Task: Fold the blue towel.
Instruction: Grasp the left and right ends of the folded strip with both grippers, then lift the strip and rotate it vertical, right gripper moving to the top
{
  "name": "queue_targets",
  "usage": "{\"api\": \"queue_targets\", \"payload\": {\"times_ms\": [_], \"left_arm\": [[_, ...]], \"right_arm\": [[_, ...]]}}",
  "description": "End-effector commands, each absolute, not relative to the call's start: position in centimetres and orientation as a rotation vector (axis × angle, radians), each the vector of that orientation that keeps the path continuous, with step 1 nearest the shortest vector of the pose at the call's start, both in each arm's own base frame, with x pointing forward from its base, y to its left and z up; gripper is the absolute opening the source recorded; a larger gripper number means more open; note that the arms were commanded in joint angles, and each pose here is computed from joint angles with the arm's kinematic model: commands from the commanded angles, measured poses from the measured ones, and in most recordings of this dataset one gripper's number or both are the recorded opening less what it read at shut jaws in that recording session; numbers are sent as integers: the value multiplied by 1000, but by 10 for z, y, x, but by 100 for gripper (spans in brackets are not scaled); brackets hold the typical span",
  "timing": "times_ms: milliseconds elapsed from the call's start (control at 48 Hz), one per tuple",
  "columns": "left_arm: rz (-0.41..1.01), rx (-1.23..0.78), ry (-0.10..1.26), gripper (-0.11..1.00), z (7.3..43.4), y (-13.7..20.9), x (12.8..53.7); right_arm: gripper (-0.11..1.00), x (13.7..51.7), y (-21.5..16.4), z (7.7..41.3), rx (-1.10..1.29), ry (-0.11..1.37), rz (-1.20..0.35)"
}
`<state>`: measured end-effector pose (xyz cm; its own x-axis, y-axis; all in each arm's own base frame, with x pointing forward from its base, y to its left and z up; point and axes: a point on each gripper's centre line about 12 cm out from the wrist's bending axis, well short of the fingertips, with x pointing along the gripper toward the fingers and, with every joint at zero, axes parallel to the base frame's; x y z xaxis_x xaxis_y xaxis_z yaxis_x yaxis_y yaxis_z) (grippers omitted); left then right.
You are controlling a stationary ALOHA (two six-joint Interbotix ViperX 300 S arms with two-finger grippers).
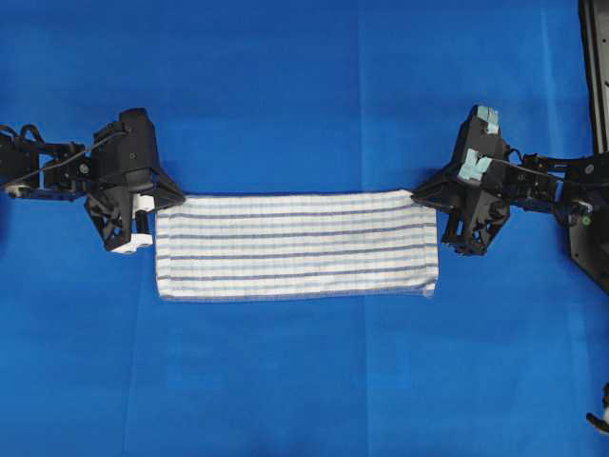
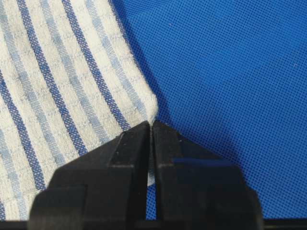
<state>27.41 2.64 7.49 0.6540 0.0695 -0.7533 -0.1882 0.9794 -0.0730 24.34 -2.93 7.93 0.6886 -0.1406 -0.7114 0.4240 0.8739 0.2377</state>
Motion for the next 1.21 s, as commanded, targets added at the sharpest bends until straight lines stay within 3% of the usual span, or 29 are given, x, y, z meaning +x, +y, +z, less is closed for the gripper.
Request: {"api": "queue_targets", "payload": {"times_ms": [0,271,771,1187], "left_arm": [[152,-154,864,2,74,27,272],[125,-154,818,2,115,20,280],[19,-162,641,2,205,-10,287],[-2,-226,623,2,220,-23,292]], "right_arm": [[1,246,-29,83,402,735,-318],[1,248,-26,102,419,712,-296],[1,239,-15,192,407,602,-166],[1,234,-13,203,407,581,-152]]}}
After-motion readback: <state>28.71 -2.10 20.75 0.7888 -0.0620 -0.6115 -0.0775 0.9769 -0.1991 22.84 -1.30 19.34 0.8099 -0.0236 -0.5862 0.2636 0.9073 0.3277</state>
